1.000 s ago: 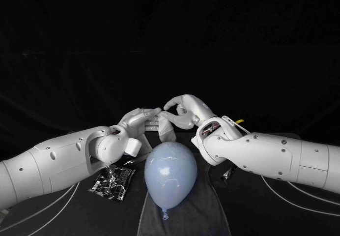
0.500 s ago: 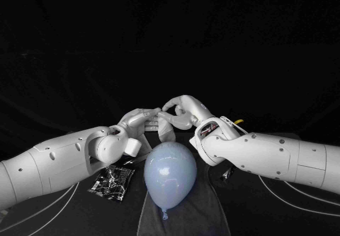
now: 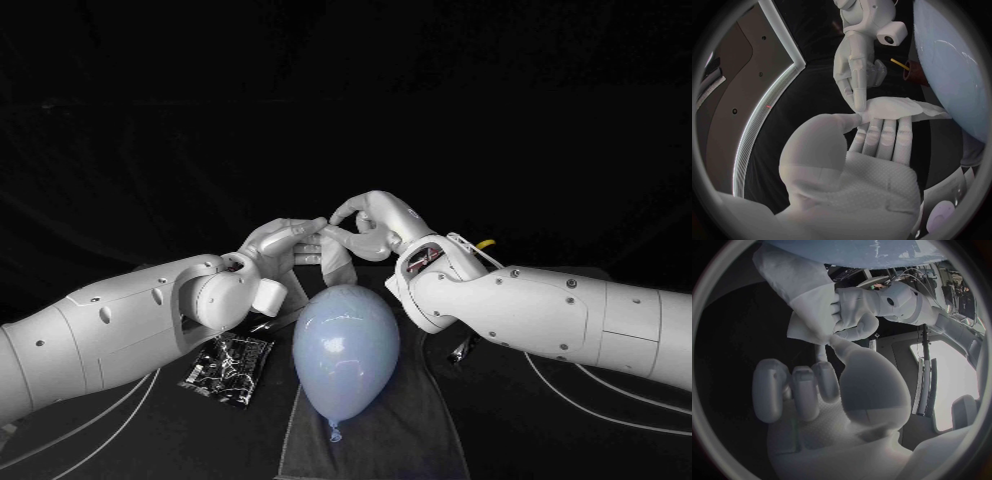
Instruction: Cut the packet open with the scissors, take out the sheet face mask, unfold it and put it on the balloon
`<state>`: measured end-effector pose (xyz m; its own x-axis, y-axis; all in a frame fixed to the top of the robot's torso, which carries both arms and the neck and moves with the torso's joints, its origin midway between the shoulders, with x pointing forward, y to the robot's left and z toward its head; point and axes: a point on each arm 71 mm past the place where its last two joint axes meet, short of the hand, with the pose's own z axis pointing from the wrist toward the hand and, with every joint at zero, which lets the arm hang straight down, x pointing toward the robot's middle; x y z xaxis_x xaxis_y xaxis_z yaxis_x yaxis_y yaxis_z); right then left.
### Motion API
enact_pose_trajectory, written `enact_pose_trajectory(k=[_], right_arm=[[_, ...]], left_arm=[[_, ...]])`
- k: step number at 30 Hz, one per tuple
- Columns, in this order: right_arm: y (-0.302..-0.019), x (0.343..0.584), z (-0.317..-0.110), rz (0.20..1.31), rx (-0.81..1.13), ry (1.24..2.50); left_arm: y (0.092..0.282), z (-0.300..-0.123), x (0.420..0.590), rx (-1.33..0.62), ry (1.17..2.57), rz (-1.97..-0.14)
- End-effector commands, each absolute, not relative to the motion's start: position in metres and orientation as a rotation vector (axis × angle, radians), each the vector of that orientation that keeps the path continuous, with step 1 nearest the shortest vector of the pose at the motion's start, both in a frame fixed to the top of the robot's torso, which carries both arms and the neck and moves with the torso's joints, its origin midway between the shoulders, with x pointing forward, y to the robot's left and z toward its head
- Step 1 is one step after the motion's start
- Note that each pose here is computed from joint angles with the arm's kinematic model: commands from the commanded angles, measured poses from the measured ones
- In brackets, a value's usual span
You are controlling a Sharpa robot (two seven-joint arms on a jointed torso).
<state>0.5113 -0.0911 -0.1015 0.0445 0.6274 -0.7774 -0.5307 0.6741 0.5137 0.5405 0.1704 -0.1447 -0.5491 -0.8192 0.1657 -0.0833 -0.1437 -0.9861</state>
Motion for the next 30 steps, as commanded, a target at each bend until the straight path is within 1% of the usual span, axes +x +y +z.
enact_pose_trajectory(k=[1,18,30], right_arm=[[-0.0898,0.5108,-0.1046,0.875,0.077,1.263],[-0.0911,0.5102,-0.1052,0.871,0.078,1.253],[-0.0938,0.5073,-0.1019,0.894,0.083,1.198]], left_arm=[[0.1679,-0.1407,0.5402,-1.003,1.571,-1.776],[0.1679,-0.1406,0.5402,-0.997,1.571,-1.775],[0.1693,-0.1407,0.5407,-0.995,1.569,-1.768]])
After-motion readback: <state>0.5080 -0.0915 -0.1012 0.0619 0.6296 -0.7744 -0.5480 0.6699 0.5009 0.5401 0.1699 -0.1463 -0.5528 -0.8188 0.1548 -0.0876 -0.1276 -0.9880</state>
